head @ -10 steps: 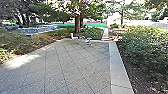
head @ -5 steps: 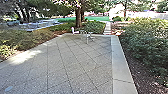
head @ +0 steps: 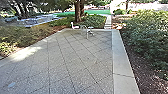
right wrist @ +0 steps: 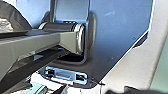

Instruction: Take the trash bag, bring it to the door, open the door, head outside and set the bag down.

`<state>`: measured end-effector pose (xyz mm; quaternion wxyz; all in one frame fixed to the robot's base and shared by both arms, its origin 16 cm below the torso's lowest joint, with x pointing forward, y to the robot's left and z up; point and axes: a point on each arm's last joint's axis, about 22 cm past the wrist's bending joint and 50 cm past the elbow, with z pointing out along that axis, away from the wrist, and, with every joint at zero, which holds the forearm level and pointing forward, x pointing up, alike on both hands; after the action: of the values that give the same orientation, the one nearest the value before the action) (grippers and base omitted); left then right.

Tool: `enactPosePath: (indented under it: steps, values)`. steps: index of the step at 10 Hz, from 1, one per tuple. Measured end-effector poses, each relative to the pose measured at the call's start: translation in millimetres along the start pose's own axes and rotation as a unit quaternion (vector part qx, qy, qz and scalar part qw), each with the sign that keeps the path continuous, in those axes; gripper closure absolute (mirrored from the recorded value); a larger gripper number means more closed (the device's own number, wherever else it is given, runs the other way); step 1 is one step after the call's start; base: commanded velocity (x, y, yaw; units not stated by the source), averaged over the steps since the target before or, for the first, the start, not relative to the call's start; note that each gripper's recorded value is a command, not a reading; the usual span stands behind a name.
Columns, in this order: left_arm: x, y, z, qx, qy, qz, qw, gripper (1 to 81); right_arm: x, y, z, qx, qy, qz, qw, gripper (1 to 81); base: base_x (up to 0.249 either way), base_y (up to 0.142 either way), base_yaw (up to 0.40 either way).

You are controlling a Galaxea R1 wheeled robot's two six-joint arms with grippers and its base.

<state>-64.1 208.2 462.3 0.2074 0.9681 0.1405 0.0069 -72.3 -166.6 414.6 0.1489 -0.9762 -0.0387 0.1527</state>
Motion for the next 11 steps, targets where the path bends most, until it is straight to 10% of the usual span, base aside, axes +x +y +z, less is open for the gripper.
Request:
enactPosePath:
  steps: [3, 6, 9, 11]
  values:
    - [20, -25.7, -34, -0.001, -0.011, -0.024, 0.9996, 81.1, -21, 4, 5, 0.0, -0.028, 0.01, 0.9996, 1.0, 0.0, 0.0, 0.0]
    - [103, -22.6, -44, -0.015, 0.023, -0.037, 0.999, 81.1, -17, 3, 6, 0.001, -0.028, 0.008, 0.9996, 1.0, 0.0, 0.0, 0.0]
    - [168, -60.6, -85, 0.0, 0.064, -0.077, 0.995, 81.1, -3, 1, 7, -0.001, -0.038, -0.029, 0.9989, 1.0, 0.0, 0.0, 0.0]
    - [177, -66.1, -96, -0.005, 0.061, -0.098, 0.9933, 81.1, 4, 2, 7, -0.004, -0.04, -0.041, 0.9984, 1.0, 0.0, 0.0, 0.0]
